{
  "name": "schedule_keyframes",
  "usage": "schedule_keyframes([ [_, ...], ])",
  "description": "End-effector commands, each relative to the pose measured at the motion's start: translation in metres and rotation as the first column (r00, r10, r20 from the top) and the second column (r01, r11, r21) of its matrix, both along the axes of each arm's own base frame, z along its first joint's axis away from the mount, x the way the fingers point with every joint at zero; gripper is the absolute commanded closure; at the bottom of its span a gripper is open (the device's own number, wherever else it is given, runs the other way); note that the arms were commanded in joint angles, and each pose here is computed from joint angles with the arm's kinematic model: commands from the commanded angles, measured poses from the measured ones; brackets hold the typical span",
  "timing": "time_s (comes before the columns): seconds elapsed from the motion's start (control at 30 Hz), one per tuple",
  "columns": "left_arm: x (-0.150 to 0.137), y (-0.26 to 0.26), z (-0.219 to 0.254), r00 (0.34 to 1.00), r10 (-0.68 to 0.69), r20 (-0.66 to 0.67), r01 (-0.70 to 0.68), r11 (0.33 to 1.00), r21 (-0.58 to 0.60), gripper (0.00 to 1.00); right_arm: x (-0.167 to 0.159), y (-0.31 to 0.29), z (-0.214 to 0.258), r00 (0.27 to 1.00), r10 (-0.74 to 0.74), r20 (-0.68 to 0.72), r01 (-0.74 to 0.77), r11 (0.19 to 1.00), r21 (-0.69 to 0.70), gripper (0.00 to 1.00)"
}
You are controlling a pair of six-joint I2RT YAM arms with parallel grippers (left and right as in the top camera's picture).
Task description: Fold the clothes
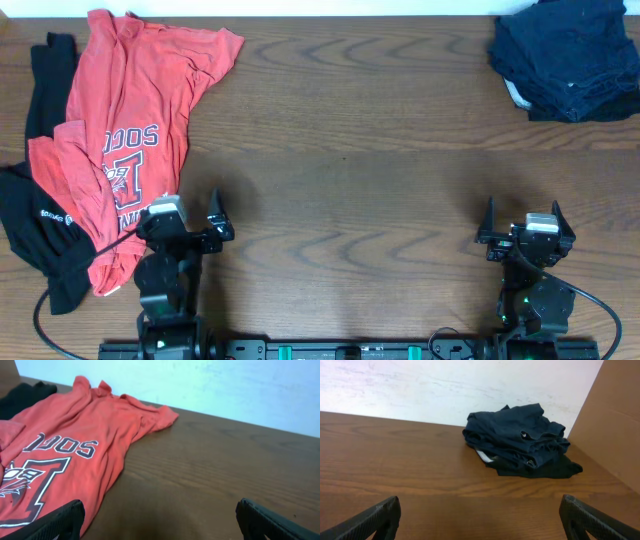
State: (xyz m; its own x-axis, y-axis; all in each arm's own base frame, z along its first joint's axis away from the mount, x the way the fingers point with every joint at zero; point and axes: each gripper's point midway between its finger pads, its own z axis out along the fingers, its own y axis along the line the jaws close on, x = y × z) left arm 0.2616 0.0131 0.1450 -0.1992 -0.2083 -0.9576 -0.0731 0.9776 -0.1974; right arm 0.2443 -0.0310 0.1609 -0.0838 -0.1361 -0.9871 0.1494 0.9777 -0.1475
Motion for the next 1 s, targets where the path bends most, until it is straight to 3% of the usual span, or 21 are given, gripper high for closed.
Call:
schedule_keyframes([
  [0.0,-0.003,0.000,0.008,0.998,-0.003,0.055,0.002,1.000,0.021,0.02,-0.001,-0.004,-0.001,1.000,-0.020,0.004,0.020,1.000,0.013,0.01],
  [0.43,-0.013,0.005,0.008,0.993,0.024,0.117,-0.031,0.998,0.057,0.02,-0.001,-0.004,-0.001,1.000,-0.020,0.004,0.020,1.000,0.013,0.01],
  [0.97,-0.018,0.008,-0.014,0.999,0.033,0.026,-0.035,0.995,0.093,0.02,-0.001,-0.004,-0.001,1.000,-0.020,0.004,0.020,1.000,0.013,0.01],
])
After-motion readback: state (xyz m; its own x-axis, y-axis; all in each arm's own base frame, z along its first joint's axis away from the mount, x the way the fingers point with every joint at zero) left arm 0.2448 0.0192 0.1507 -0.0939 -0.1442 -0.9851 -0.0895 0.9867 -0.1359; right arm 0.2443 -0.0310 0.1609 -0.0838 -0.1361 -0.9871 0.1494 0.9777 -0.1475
